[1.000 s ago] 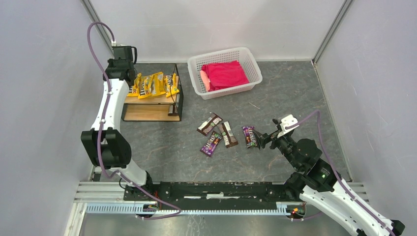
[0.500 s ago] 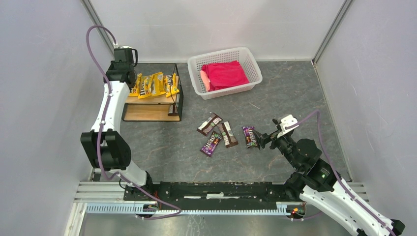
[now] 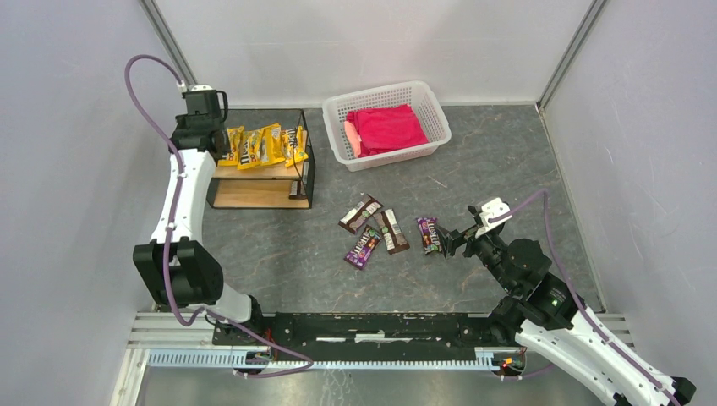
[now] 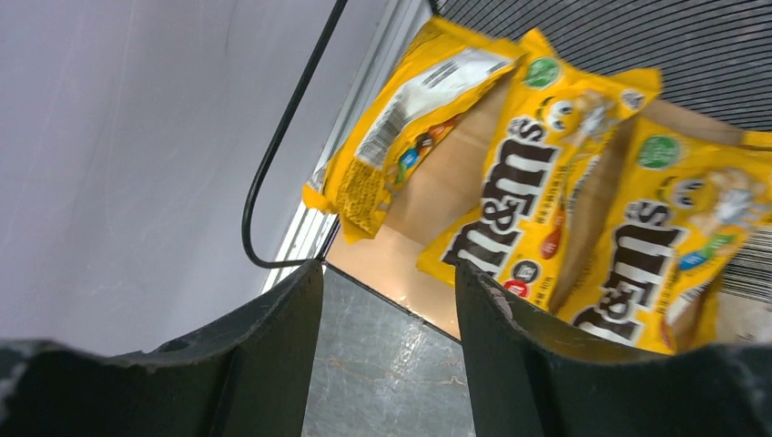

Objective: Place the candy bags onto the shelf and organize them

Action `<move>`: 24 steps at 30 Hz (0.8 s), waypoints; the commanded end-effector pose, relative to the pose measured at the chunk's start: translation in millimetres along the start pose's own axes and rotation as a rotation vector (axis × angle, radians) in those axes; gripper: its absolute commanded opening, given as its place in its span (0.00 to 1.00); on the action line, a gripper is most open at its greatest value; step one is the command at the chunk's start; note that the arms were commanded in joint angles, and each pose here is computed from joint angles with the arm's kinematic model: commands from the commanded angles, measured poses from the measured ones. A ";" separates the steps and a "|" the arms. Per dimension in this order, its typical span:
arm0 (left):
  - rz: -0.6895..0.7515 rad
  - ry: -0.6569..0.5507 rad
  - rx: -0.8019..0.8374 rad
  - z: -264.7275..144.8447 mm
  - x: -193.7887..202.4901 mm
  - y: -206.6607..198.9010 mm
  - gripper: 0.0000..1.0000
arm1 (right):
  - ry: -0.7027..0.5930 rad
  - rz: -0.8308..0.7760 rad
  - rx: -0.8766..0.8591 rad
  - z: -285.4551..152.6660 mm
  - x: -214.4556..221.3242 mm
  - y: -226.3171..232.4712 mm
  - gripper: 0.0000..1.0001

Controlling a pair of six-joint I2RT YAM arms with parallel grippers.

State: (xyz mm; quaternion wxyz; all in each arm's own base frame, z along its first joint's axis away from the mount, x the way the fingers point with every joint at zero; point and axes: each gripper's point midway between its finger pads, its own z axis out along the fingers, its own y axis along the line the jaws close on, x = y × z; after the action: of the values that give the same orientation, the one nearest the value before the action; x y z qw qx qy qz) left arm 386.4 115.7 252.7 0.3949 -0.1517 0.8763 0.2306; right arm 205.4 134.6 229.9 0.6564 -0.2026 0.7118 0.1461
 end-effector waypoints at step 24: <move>-0.104 0.054 -0.013 38.2 6.9 11.2 0.51 | -0.046 0.010 0.012 2.6 -10.0 -1.0 0.98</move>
State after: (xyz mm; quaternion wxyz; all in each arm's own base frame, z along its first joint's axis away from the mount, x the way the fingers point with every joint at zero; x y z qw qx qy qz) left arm 386.4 138.4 208.9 0.3474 -0.1808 0.8951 0.2131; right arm 205.4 134.9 230.4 0.6586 -0.2016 0.7098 0.1477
